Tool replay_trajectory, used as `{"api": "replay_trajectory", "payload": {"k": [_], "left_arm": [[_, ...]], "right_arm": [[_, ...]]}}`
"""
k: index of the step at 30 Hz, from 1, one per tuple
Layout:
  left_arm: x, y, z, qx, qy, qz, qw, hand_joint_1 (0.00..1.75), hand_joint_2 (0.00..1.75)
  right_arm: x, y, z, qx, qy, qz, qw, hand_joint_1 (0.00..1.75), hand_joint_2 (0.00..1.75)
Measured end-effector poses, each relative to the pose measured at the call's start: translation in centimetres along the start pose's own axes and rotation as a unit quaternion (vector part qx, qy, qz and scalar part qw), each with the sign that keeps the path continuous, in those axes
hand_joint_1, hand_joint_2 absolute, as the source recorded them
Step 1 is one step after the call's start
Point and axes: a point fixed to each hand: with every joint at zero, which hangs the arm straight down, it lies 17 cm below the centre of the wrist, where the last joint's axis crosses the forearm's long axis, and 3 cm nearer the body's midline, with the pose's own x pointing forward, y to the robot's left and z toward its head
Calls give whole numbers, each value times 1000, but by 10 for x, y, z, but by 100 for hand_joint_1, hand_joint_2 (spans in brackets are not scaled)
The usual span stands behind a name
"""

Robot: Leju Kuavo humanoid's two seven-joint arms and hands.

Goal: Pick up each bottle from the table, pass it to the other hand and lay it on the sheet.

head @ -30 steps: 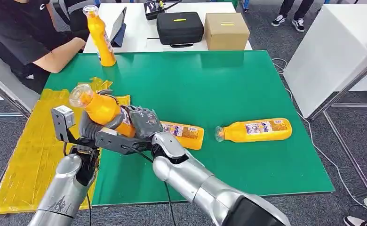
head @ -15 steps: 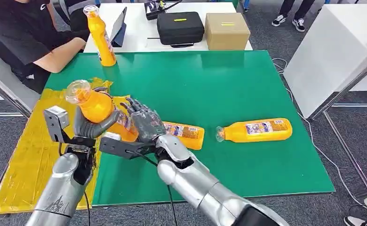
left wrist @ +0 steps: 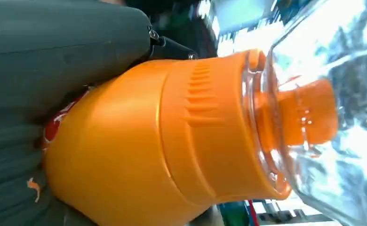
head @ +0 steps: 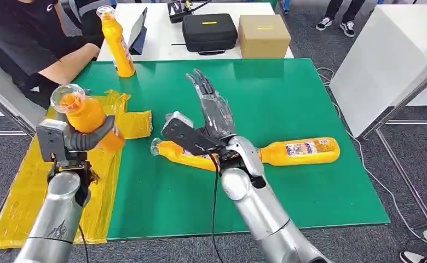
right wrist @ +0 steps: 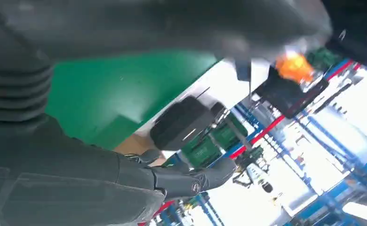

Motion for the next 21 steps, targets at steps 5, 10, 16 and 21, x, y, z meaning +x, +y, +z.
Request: {"api": "replay_trajectory", "payload": {"k": [5,10,16,21], "left_arm": [[19,10,-20,31,-90,-251,963,175,175],[16,-33,-8,-65,-184,-459,867,175,175],[-14,-30,3,-73,-129,-523,839,175,175],[-26,-34,12,-80,-109,-527,839,175,175]], "right_arm": [[-1,-14,5,-14,2,-3,1000,0,0],[-1,-15,6,-13,-3,-14,1000,0,0],[3,-8,7,3,-13,-30,999,0,0],[6,-6,6,9,-17,-31,999,0,0]]}}
